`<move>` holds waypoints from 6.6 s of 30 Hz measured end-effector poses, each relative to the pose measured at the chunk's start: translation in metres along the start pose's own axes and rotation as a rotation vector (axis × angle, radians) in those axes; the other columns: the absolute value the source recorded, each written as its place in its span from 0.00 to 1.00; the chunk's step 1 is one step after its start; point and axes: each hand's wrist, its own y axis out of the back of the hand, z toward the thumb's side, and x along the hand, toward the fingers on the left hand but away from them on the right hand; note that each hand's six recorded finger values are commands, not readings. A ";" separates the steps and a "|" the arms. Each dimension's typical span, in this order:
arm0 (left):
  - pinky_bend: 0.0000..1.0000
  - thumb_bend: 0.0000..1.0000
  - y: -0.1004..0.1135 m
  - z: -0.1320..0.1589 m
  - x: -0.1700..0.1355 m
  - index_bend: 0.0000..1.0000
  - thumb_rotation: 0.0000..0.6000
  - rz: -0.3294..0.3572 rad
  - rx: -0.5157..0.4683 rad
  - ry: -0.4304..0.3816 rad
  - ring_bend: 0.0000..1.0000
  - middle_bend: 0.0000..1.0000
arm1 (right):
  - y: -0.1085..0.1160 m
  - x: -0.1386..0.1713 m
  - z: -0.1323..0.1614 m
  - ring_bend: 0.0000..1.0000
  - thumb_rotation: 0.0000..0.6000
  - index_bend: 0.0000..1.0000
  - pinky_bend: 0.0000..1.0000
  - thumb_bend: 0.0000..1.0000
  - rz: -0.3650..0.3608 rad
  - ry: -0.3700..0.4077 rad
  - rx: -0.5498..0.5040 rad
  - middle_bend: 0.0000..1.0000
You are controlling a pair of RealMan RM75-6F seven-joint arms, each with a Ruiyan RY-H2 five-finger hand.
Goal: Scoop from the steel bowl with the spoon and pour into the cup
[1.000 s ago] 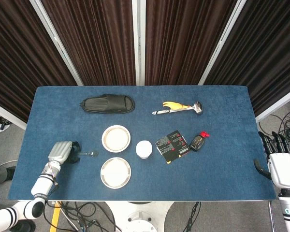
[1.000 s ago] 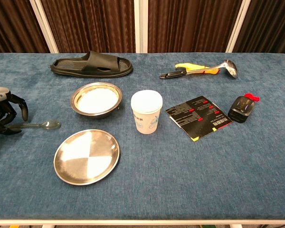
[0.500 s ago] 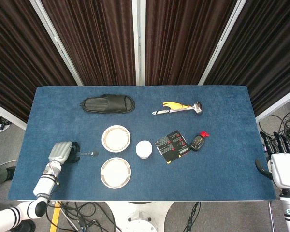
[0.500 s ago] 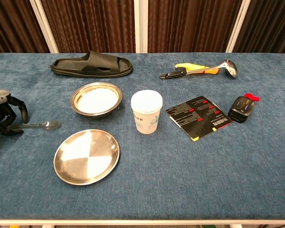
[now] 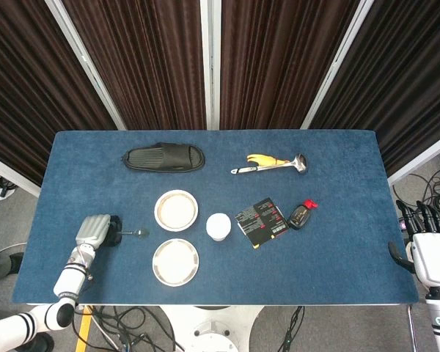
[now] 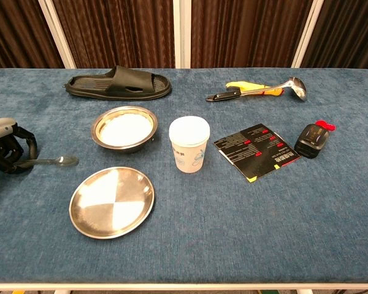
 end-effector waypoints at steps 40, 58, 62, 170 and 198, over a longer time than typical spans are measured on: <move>1.00 0.43 0.089 0.059 0.022 0.64 1.00 0.179 0.157 -0.132 0.91 0.95 | 0.029 -0.003 0.004 0.00 1.00 0.00 0.08 0.25 -0.067 0.045 0.028 0.19; 1.00 0.43 0.090 0.134 0.050 0.64 1.00 0.275 0.556 -0.124 0.91 0.95 | 0.024 0.002 -0.008 0.00 1.00 0.00 0.08 0.25 -0.050 0.010 0.015 0.19; 1.00 0.43 0.083 0.145 0.052 0.64 1.00 0.293 0.630 -0.114 0.91 0.95 | 0.022 0.002 -0.010 0.00 1.00 0.00 0.08 0.24 -0.045 0.004 0.010 0.19; 1.00 0.46 0.058 0.284 -0.038 0.64 1.00 0.715 1.025 -0.429 0.91 0.94 | 0.027 0.007 -0.022 0.00 1.00 0.00 0.08 0.24 -0.062 -0.020 -0.012 0.20; 1.00 0.46 0.100 0.194 -0.034 0.64 1.00 0.336 0.149 -0.351 0.91 0.95 | 0.029 0.009 -0.023 0.00 1.00 0.00 0.08 0.24 -0.071 -0.019 -0.016 0.20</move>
